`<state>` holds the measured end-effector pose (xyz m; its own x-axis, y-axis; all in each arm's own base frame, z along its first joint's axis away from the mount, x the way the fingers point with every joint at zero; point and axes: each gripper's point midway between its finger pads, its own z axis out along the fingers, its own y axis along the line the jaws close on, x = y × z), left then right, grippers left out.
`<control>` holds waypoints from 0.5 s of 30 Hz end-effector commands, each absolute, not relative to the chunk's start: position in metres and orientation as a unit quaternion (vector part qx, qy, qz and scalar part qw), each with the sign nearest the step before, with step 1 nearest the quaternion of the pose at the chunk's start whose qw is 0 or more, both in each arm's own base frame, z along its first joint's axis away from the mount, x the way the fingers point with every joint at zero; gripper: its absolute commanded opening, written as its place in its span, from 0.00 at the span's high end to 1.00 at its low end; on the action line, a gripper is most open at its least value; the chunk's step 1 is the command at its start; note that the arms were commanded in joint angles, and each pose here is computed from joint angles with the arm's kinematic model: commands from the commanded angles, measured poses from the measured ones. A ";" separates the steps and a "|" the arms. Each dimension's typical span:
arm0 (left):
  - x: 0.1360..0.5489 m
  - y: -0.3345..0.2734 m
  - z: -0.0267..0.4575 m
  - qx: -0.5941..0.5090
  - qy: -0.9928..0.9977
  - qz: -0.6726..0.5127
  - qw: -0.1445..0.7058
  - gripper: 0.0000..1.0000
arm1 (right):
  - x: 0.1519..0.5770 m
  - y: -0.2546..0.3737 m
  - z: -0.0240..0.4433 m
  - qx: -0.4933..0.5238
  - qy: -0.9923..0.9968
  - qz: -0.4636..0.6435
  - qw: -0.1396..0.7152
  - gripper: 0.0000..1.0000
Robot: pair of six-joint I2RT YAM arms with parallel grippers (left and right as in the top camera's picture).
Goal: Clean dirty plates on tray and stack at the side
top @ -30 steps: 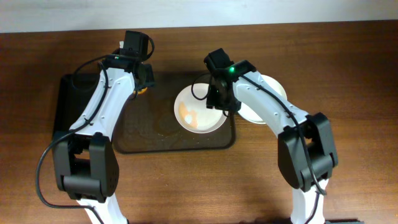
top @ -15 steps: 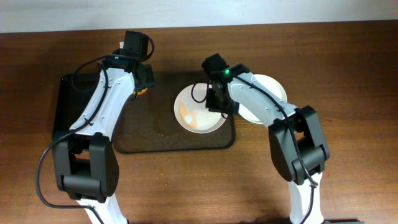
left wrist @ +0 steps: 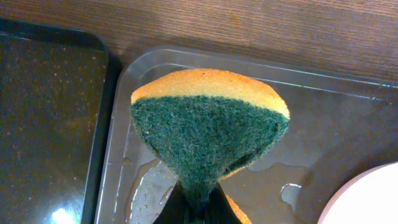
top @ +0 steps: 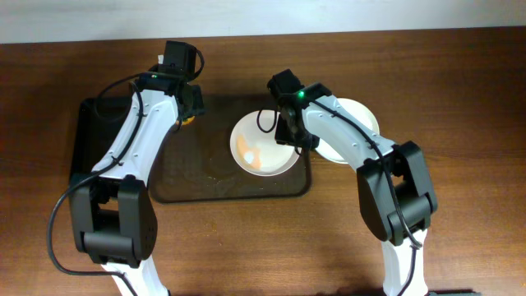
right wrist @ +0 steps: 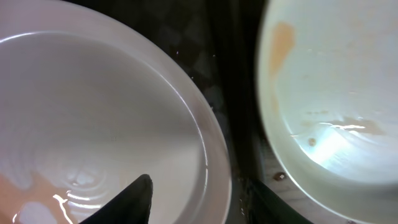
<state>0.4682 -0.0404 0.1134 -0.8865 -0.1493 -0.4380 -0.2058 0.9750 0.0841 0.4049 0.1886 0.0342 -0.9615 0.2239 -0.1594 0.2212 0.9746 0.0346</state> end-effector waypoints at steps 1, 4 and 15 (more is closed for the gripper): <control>0.467 -0.037 0.110 -0.099 0.969 0.067 0.216 1.00 | 0.399 0.197 0.008 0.115 0.992 0.022 0.051 0.52; 0.466 -0.037 0.110 -0.098 0.969 0.067 0.216 1.00 | 0.401 0.196 0.005 0.123 0.991 0.035 0.041 0.53; 0.466 -0.037 0.110 -0.098 0.969 0.067 0.215 1.00 | 0.392 0.223 -0.001 0.102 0.992 0.061 0.030 0.62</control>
<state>0.4679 -0.0404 0.1133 -0.8872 -0.1488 -0.4367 -0.2053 0.9750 0.0849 0.4019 0.2112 0.0088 -0.9717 0.2247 -0.0728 0.2145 0.9684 0.1270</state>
